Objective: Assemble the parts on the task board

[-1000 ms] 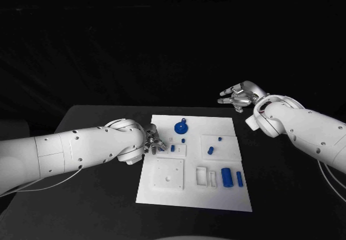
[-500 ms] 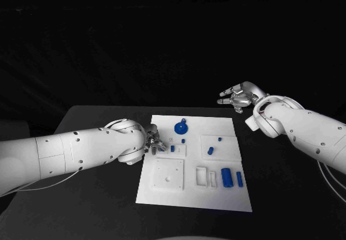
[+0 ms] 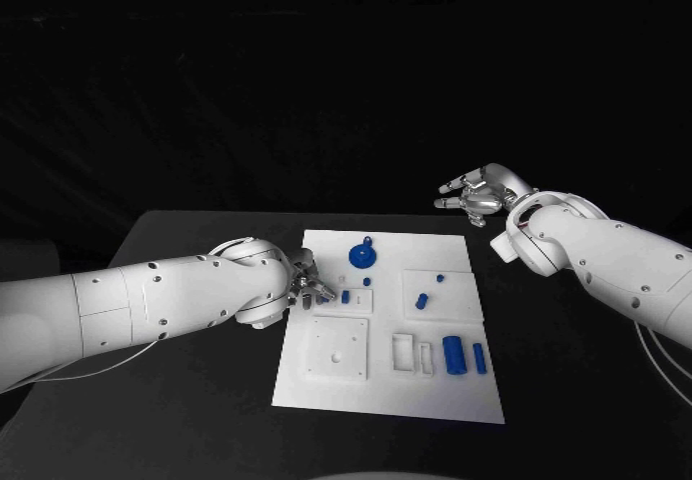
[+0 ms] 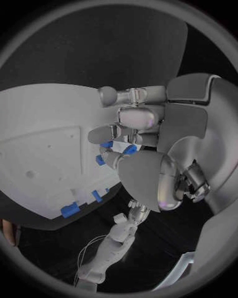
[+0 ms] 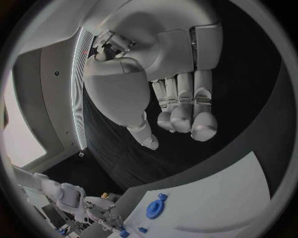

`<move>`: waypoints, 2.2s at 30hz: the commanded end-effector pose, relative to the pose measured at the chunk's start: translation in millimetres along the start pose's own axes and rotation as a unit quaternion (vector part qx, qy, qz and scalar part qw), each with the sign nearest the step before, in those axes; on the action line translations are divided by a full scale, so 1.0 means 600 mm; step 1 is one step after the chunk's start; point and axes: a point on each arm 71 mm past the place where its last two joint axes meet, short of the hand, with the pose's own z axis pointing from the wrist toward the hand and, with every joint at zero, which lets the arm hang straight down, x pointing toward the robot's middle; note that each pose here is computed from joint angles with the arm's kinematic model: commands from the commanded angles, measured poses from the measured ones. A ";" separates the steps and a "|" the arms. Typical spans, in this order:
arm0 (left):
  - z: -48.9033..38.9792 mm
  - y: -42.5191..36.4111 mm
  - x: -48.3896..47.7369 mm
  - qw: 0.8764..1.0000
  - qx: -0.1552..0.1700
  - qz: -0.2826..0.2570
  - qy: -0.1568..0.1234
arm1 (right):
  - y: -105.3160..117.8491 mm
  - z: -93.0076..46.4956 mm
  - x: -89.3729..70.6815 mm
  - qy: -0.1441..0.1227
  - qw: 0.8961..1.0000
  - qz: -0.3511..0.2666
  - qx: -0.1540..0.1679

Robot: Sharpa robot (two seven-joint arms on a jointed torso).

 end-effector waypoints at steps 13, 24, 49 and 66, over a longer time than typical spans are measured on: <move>0.004 0.007 0.007 1.000 -0.013 0.002 0.020 | -0.002 -0.001 0.005 0.012 1.000 -0.003 -0.001; 0.006 0.010 0.003 1.000 -0.015 -0.001 0.011 | -0.003 -0.002 0.006 0.012 1.000 -0.003 0.000; -0.018 0.035 0.005 1.000 -0.004 -0.009 0.017 | -0.015 -0.007 0.009 0.013 1.000 -0.003 0.006; -0.090 -0.005 -0.070 0.963 0.241 -0.057 -0.107 | -0.024 -0.009 0.005 0.007 1.000 -0.004 0.009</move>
